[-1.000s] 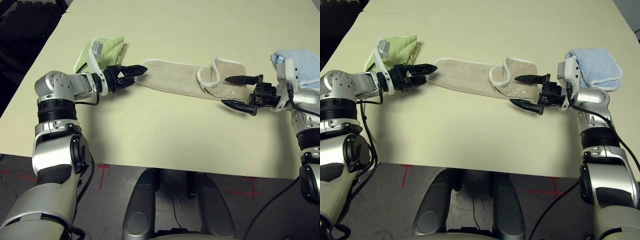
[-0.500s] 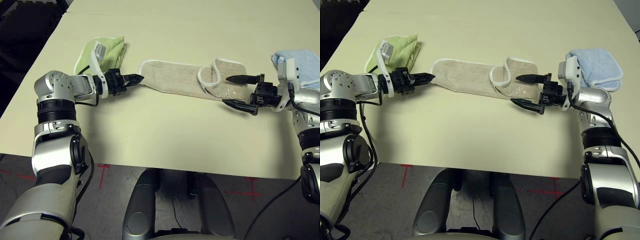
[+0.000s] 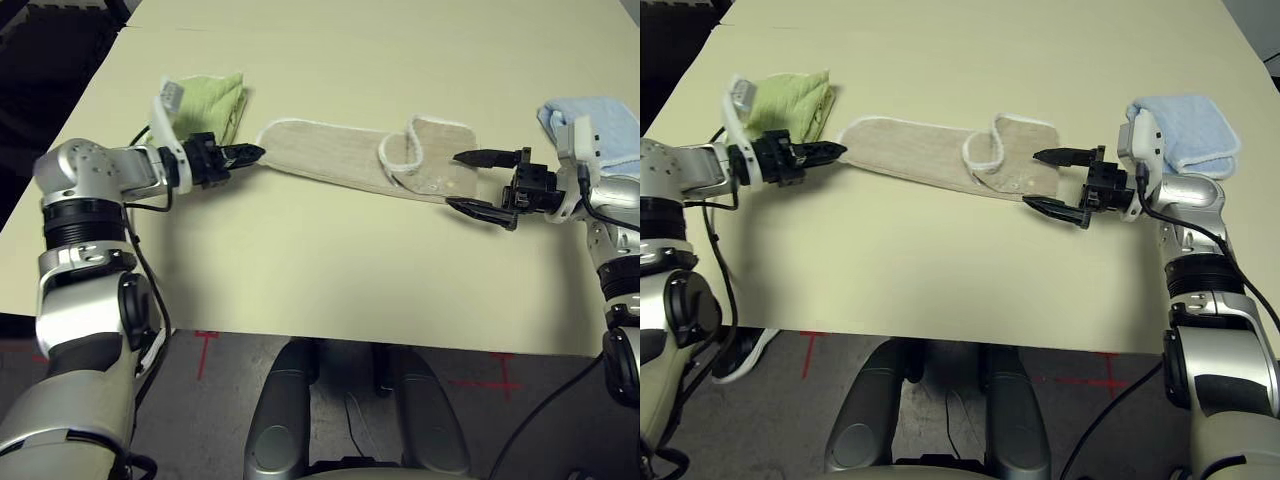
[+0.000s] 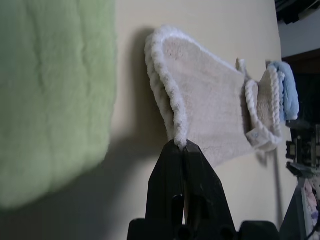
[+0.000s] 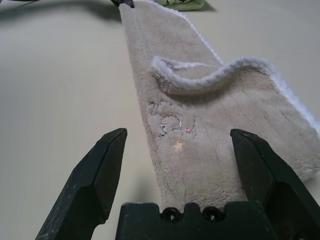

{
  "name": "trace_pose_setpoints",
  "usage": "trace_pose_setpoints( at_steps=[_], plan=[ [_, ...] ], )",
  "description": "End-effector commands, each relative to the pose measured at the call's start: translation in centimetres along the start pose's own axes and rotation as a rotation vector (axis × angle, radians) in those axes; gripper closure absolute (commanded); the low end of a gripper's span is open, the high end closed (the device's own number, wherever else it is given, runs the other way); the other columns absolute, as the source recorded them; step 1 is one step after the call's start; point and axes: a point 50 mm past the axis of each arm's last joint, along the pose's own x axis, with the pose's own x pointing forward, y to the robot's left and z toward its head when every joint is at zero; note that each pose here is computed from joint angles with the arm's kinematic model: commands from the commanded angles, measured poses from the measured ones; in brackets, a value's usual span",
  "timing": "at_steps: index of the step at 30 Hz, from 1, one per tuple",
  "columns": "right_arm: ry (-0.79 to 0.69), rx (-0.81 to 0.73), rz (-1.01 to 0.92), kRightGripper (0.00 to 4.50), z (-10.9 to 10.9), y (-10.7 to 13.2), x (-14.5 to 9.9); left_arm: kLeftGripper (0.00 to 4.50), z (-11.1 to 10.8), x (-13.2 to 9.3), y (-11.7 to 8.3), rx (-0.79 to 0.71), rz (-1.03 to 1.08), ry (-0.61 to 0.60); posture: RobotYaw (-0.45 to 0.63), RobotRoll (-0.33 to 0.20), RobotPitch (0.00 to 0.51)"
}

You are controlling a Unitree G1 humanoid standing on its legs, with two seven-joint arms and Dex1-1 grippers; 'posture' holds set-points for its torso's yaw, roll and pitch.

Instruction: Fold the towel and set it aside.

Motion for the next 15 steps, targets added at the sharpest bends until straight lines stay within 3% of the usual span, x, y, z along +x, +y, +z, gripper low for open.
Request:
trace_pose_setpoints(
  at_steps=[1, 7, 15],
  plan=[
    [0.015, -0.006, -0.012, 0.00, -0.1, -0.2, -0.3, 4.48, -0.7, -0.8, -0.3, -0.003, -0.017, 0.025, 0.05, 0.000, 0.324],
    [0.013, -0.008, -0.009, 0.00, 0.0, -0.4, -0.2, 4.48, -1.6, -1.4, -0.9, 0.005, -0.034, 0.045, 0.06, 0.000, 0.328],
    [0.021, 0.007, -0.013, 0.00, -0.2, -0.5, -0.6, 4.48, 0.2, -1.4, -2.9, 0.133, -0.053, 0.008, 0.06, 0.000, 0.328]
  ],
)
